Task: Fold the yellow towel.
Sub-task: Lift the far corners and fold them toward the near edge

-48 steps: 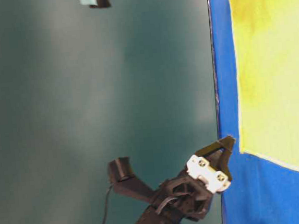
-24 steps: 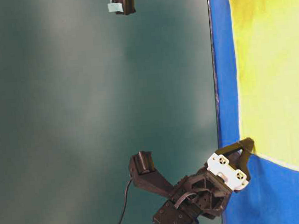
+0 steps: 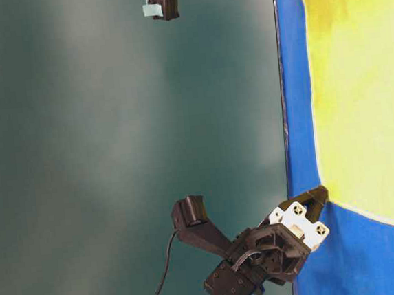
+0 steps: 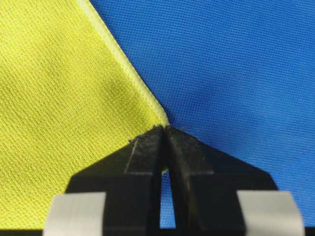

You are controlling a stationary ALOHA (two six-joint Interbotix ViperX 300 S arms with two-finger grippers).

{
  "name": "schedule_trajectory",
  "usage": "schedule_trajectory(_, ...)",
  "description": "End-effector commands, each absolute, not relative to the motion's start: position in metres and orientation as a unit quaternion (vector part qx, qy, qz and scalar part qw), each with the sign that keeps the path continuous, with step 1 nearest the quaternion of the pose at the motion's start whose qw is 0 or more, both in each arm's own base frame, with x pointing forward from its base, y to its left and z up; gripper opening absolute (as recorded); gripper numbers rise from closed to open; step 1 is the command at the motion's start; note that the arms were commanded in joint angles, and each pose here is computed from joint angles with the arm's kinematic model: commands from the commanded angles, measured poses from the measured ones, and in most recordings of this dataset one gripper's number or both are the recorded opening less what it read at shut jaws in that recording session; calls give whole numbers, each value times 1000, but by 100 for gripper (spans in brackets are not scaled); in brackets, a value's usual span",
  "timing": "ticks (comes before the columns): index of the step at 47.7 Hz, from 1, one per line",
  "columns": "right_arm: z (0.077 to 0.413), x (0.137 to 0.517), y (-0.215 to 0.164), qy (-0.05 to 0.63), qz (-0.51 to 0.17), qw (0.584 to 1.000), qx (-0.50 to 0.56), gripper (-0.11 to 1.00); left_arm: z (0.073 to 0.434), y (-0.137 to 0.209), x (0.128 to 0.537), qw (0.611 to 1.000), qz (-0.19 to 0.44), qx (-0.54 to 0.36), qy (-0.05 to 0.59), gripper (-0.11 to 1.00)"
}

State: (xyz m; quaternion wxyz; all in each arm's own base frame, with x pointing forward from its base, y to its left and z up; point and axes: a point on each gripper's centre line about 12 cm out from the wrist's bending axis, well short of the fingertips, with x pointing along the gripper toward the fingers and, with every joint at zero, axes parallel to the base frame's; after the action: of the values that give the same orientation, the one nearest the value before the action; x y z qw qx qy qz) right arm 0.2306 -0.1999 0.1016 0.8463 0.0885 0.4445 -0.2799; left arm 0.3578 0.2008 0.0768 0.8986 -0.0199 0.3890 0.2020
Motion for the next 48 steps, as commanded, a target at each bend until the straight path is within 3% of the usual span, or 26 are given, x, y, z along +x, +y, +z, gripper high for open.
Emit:
schedule_trajectory(1,116,235,-203,422,-286,856,83,2,91,201,362,903,201,-14,379,1)
schedule_trajectory(14,145,227,-196,395,-299,865,81,2,134,201,362,916,205,3,345,1)
schedule_trajectory(29,146,227,-191,392,-295,868,79,2,135,195,362,914,197,3,353,1)
schedule_trajectory(38,147,232,-172,399,-273,871,88,2,143,169,366,914,166,10,370,1)
schedule_trajectory(48,155,234,-126,397,-224,884,102,2,152,117,367,914,103,32,391,1)
